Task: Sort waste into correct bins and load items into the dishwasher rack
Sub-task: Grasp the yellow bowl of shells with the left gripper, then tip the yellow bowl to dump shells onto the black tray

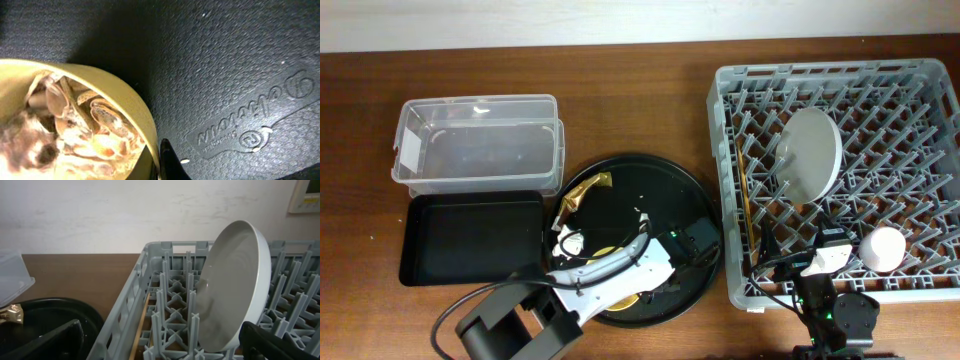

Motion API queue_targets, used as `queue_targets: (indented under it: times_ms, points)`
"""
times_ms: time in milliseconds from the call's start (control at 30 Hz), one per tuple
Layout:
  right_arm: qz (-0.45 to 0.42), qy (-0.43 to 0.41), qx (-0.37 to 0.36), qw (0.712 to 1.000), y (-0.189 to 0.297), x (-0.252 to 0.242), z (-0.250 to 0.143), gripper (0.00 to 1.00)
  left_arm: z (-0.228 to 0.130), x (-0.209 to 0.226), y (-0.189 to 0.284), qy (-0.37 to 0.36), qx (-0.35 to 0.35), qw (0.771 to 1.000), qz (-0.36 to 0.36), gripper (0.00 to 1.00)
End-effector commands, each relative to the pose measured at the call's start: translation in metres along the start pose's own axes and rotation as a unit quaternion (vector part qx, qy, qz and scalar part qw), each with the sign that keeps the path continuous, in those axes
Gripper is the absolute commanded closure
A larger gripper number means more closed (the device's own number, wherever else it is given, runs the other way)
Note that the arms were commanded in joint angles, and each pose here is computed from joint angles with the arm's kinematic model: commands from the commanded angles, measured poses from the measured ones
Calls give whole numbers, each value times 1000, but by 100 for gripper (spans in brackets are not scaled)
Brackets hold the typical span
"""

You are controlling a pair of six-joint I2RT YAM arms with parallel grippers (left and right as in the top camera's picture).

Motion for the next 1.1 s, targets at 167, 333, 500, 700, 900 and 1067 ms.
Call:
queue_targets:
  times_ms: [167,333,500,700,900,1067]
  points:
    - [1,-1,1,1000,0,0,-2,2,40,89,85,31,-38,997,-63,99]
    - [1,-1,1,1000,0,0,-2,2,83,190,104,58,-41,963,-260,99]
    - [0,-1,1,1000,0,0,-2,2,97,280,86,66,-142,875,-458,99]
    - [1,-1,1,1000,0,0,-2,2,65,334,21,134,-266,729,-616,100]
    - [1,-1,1,1000,0,0,-2,2,50,356,-13,213,-295,657,-660,100]
    - [1,-1,1,1000,0,0,-2,2,51,357,-13,207,-301,659,-657,100]
Point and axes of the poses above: each gripper's point midway between its finger pads, its own y axis back along the fingers, its own x axis along the line the jaws close on, z = x × y, the point moved 10 cm from there along y, back along the fingers, and after that the axes turned 4 degrees about y, right-handed, at the moved point
